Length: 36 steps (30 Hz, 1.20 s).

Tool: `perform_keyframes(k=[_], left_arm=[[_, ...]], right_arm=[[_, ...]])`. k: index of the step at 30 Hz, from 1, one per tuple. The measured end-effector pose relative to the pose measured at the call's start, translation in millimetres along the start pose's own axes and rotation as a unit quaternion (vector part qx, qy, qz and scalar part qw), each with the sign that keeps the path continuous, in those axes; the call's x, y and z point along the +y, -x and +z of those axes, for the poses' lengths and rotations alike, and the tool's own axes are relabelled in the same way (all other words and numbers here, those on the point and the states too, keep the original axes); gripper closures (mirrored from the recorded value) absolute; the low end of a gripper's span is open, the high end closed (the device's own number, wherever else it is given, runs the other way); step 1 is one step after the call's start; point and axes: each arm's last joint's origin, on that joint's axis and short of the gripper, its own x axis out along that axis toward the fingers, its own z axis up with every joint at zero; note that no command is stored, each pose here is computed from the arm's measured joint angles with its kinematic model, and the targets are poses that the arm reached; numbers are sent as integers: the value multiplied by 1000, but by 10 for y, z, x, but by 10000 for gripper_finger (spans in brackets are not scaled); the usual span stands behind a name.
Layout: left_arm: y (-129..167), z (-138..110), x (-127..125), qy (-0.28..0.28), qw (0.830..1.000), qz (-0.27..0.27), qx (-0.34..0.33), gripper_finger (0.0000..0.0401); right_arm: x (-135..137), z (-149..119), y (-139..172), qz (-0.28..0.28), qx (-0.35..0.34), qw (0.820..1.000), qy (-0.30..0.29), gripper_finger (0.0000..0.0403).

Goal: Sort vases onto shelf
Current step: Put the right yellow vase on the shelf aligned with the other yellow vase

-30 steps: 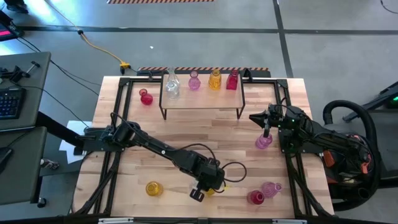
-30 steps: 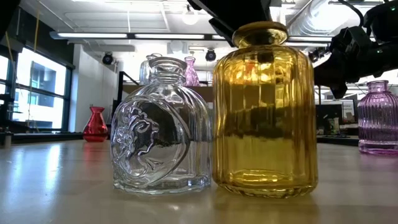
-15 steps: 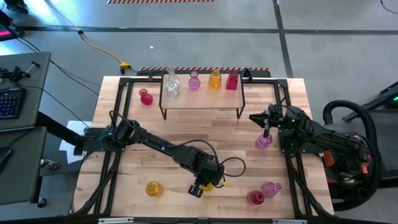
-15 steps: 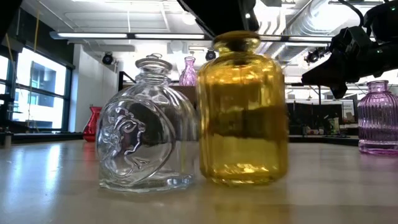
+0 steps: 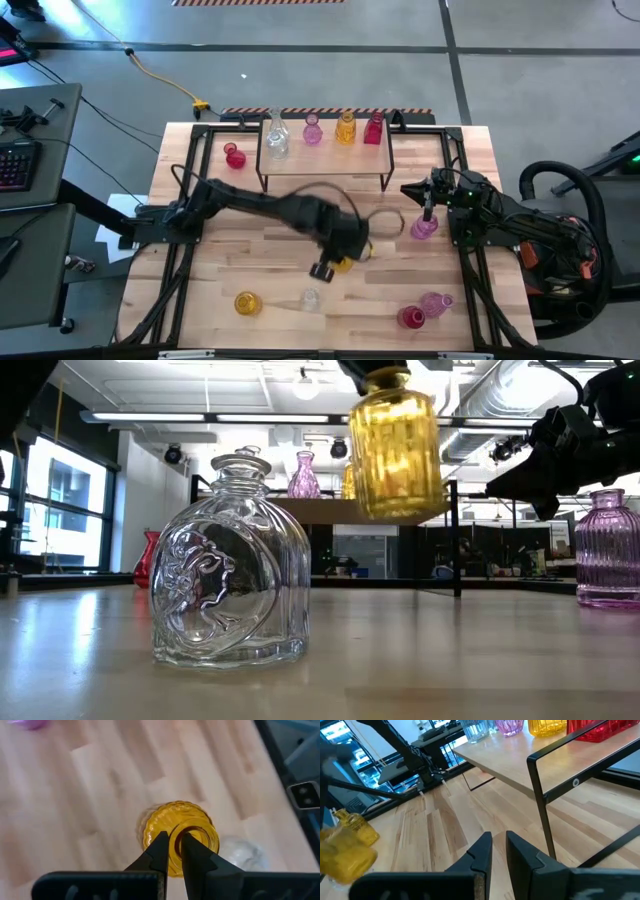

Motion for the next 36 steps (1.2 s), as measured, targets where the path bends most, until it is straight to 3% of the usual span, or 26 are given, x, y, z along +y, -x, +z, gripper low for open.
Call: perform_keyframes(k=[6,17,26,36], left_arm=[[363,-98,481,9,1000,23,9,381],[668,-514,1185,6,998,40,57,380],[902,-586,1269,-16,997,63,40,380],[1172,-624,1430,-17,989,149,5,380]], right_arm=[[0,-1,0,0,1,1000,0,366],[-4,-11,-1,-2,6,1000,-1,366],[-6,-14,-1,-3,8,1000,-1,366],[-10,-29,-1,-5,15,1000,-2,366]])
